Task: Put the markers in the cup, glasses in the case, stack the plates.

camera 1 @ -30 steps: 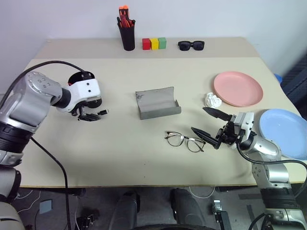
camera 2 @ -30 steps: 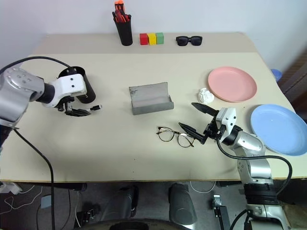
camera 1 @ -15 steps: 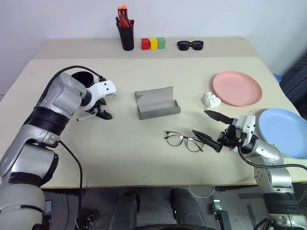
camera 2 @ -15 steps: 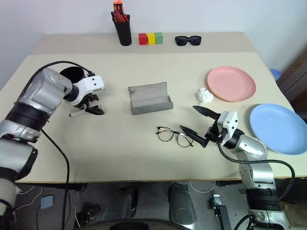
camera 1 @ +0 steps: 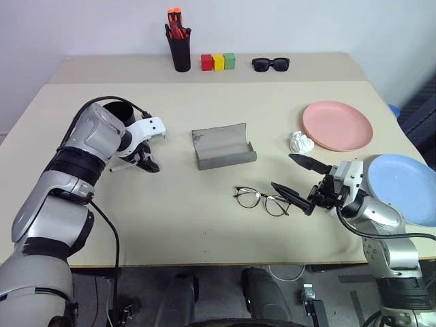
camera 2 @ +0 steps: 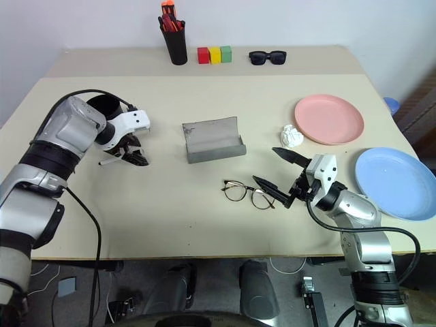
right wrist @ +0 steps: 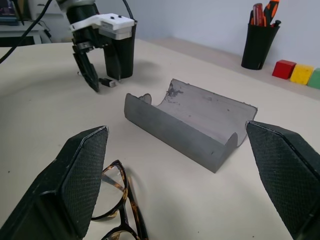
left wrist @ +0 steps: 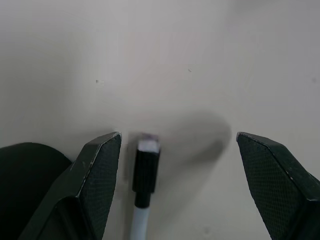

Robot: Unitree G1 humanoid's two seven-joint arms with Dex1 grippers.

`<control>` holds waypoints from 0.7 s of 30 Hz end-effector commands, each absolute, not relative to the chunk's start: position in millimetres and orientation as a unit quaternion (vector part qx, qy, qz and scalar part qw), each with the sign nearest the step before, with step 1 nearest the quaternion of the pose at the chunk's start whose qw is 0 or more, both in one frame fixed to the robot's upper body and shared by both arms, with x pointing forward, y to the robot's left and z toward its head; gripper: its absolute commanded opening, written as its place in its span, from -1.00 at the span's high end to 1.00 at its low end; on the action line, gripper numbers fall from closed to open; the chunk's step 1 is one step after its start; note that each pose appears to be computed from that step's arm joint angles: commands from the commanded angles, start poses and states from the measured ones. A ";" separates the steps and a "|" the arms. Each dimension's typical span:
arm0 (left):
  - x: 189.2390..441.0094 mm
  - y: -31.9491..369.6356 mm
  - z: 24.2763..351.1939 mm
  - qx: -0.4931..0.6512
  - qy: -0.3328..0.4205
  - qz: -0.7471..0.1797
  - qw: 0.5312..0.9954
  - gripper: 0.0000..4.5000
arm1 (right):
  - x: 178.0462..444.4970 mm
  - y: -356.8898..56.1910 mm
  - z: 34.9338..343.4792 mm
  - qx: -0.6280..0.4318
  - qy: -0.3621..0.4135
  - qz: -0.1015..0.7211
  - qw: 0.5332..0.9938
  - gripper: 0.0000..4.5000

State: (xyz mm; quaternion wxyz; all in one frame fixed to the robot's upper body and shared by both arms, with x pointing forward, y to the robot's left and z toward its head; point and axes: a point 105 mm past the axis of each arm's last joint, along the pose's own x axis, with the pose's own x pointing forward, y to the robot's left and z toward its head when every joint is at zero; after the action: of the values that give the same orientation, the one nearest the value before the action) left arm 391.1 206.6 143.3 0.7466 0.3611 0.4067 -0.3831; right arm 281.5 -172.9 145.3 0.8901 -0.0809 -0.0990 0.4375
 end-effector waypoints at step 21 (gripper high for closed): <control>396.1 218.8 148.3 0.416 0.422 -0.374 0.713 -0.28 | 273.7 -175.1 159.2 -0.097 -0.118 0.427 0.891 -1.00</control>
State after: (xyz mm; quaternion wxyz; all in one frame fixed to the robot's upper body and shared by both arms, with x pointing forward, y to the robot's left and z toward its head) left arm 393.8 218.8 138.5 0.7128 0.4039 0.4300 -0.3792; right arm 276.8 -173.3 143.0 0.8938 -0.0799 -0.0931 0.4313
